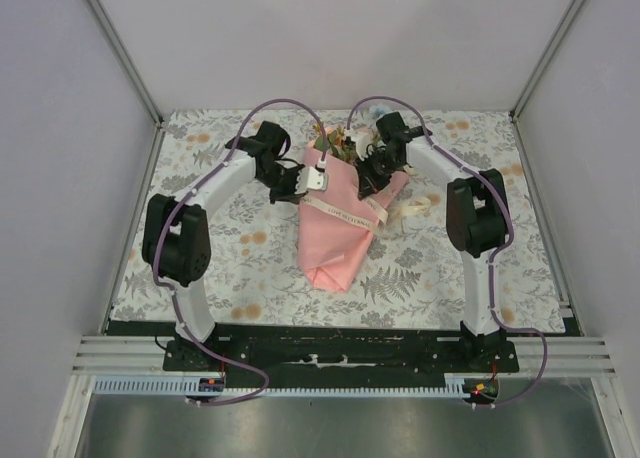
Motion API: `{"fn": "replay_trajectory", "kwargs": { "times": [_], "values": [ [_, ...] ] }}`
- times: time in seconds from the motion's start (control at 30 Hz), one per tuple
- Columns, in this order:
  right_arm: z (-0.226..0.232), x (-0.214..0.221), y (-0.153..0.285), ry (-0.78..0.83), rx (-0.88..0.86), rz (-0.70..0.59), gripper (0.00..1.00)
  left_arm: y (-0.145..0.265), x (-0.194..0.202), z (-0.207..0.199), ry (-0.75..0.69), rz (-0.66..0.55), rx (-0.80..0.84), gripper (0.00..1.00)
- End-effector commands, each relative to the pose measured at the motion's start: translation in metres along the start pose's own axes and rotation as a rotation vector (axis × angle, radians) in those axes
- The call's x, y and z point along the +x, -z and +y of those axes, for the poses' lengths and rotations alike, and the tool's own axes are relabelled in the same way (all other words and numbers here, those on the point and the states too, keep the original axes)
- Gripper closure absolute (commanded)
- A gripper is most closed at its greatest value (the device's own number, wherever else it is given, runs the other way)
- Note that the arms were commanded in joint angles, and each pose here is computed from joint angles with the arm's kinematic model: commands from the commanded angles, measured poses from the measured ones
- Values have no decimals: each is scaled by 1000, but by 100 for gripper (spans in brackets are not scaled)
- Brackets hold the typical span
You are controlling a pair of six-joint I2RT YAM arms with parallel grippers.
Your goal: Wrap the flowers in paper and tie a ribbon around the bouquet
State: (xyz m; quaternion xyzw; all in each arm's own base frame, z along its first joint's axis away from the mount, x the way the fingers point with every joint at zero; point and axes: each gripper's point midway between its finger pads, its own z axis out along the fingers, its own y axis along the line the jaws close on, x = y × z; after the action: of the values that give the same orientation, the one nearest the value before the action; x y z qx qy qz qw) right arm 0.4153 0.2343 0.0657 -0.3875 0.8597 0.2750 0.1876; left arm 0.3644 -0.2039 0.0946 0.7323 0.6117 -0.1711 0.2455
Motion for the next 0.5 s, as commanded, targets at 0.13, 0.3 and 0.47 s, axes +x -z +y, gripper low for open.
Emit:
{"fn": "replay_trajectory", "kwargs": {
  "times": [0.13, 0.3, 0.47],
  "values": [
    [3, 1, -8, 20, -7, 13, 100, 60, -69, 11, -108, -160, -55, 98],
    [4, -1, -7, 25, -3, 9, 100, 67, -109, -2, -110, -248, -22, 98],
    [15, -23, 17, 27, -24, -77, 100, 23, -103, -13, 122, -252, 84, 98]
  ]
}}
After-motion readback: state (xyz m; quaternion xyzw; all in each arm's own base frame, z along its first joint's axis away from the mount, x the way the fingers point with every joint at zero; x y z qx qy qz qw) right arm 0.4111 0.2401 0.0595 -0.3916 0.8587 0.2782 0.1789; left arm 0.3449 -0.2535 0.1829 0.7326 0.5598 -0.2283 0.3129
